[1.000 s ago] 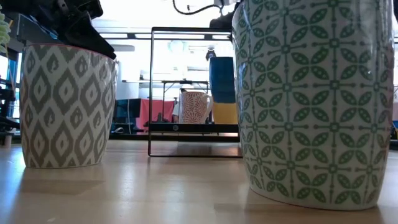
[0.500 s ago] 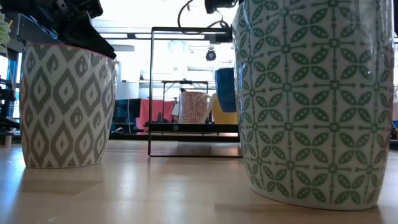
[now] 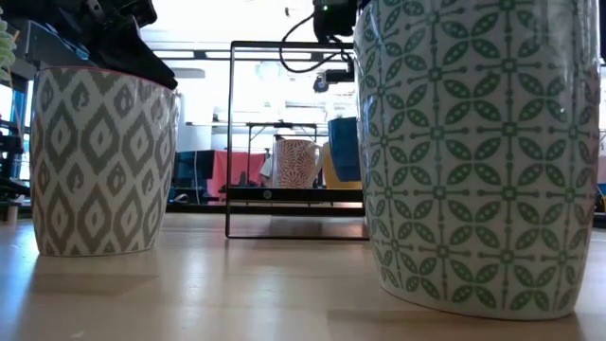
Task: Place coffee mugs
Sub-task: Put the blue cup on the shelf
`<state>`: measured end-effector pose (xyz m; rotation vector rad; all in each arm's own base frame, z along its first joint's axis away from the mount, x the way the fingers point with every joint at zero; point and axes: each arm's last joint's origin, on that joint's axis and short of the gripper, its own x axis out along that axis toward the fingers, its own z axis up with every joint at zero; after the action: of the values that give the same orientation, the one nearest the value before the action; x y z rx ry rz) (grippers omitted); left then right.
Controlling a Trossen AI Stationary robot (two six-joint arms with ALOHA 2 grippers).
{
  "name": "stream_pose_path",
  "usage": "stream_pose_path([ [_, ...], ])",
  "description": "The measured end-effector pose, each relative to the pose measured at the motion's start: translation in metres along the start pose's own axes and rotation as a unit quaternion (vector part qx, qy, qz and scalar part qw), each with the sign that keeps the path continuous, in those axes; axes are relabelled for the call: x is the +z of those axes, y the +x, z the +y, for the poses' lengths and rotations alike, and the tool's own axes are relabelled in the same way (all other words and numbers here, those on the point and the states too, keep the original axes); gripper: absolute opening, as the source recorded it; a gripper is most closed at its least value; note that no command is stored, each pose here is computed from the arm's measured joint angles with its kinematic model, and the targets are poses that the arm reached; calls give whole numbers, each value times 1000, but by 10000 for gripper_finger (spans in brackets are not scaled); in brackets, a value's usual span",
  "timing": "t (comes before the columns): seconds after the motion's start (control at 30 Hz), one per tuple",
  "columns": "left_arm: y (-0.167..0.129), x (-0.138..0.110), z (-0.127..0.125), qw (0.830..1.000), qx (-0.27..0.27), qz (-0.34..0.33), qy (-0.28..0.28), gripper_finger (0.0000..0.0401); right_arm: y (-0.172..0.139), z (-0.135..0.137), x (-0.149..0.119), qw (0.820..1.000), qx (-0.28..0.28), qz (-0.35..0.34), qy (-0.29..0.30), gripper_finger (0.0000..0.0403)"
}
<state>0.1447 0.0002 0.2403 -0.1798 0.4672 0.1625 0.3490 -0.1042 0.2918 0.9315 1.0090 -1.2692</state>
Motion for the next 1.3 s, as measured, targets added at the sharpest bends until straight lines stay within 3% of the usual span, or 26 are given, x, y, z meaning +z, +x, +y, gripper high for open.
stream_pose_path([
  [0.43, 0, 0, 0, 1000, 0, -3, 0, 85, 14, 5, 4, 1000, -5, 19, -22, 0],
  [1.3, 0, 1, 0, 1000, -1, -3, 4, 85, 14, 7, 5, 1000, -1, 5, -25, 0],
])
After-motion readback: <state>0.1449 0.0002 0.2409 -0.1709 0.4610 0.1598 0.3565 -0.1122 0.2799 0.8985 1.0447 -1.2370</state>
